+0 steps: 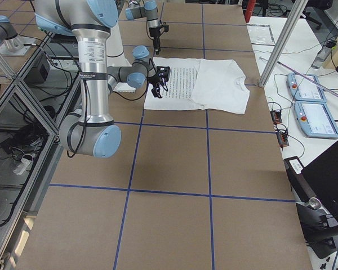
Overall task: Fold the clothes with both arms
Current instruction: 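Move both grippers down to the shirt hem corners nearest the robot, then grasp both hem corners with the left and right grippers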
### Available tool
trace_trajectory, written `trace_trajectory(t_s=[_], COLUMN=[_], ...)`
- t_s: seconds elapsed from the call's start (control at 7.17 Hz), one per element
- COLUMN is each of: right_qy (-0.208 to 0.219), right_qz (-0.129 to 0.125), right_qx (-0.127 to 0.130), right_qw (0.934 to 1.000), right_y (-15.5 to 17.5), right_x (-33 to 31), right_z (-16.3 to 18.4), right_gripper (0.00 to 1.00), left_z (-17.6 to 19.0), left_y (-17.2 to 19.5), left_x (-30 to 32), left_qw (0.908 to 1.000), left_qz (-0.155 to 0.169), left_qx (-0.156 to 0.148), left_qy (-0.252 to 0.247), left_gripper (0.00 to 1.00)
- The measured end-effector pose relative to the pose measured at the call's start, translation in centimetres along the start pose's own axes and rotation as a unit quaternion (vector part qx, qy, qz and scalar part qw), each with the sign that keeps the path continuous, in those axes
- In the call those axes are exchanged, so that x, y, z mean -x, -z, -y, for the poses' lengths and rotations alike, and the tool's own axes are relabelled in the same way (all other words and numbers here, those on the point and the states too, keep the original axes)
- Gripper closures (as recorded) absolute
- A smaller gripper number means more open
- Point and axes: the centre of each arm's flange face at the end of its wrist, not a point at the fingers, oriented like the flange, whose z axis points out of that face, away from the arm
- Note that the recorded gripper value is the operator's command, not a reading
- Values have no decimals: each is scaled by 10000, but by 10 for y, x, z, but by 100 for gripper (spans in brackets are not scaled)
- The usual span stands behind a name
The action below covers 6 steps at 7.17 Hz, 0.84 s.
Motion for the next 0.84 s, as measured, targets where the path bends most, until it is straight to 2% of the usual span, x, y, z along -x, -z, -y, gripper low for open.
trace_trajectory(t_s=[0.14, 0.84], right_qy=[4, 5], right_qz=[3, 7], right_qx=[-5, -10], right_qw=[10000, 10000], right_y=[0, 0], right_x=[0, 0], right_z=[-2, -3], right_gripper=[0, 0], left_z=[-9, -18], left_y=[-12, -37], left_x=[10, 50], left_qw=[9999, 9995], left_qz=[61, 271], left_qx=[48, 89], left_qy=[72, 137], left_gripper=[25, 25])
